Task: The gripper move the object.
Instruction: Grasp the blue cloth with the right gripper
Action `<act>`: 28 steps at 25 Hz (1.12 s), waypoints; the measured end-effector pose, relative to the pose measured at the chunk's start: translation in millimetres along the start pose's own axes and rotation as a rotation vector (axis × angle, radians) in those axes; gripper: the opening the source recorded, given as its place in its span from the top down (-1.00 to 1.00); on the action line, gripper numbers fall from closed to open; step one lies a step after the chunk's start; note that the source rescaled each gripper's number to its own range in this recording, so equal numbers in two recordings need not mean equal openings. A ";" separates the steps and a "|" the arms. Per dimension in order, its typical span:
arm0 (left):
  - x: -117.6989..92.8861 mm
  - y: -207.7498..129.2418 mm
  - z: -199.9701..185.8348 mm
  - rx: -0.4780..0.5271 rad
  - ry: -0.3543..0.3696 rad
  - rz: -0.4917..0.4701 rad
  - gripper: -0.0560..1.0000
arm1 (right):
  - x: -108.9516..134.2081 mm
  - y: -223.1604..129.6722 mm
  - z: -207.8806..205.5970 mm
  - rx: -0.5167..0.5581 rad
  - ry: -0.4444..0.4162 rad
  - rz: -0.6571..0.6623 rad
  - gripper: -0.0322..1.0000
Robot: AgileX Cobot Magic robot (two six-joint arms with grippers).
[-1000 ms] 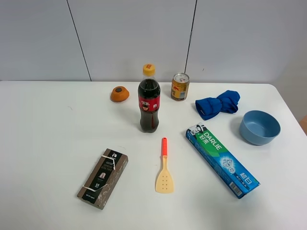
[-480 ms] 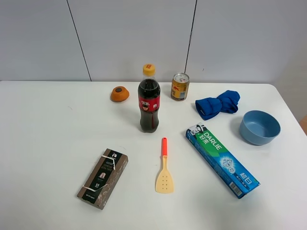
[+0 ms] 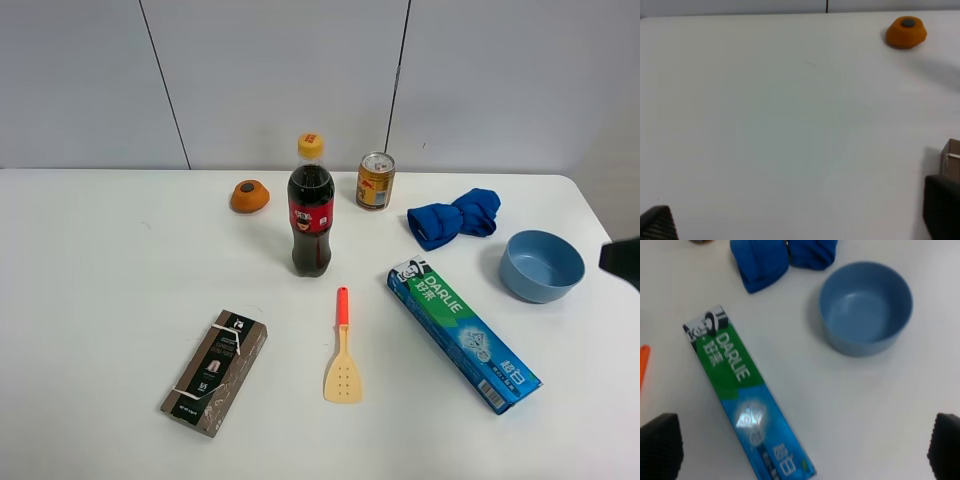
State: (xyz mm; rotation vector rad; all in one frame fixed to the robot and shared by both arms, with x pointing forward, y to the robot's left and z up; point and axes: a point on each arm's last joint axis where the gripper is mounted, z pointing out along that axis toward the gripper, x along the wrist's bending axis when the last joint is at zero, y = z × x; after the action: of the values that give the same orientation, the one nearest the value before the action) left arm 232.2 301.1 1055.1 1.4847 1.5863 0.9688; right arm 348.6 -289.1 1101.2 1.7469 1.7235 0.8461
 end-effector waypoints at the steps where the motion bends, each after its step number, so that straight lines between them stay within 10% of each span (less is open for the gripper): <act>1: 0.0 0.0 0.0 0.000 0.000 0.000 -1.00 | 1.8 14.4 5.1 0.012 -0.001 -0.002 -1.00; 13: 0.0 0.0 0.0 0.000 0.000 0.000 -1.00 | 16.6 111.6 117.0 0.131 -0.030 0.264 -1.00; 28: 0.0 0.0 0.0 0.000 0.000 0.000 -1.00 | 15.7 85.2 261.0 0.226 -0.008 0.674 -0.96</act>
State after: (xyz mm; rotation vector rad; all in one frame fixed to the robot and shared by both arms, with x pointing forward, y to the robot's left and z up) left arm 232.2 301.1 1055.1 1.4847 1.5863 0.9688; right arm 600.7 -263.0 994.5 2.5414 1.2541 0.9265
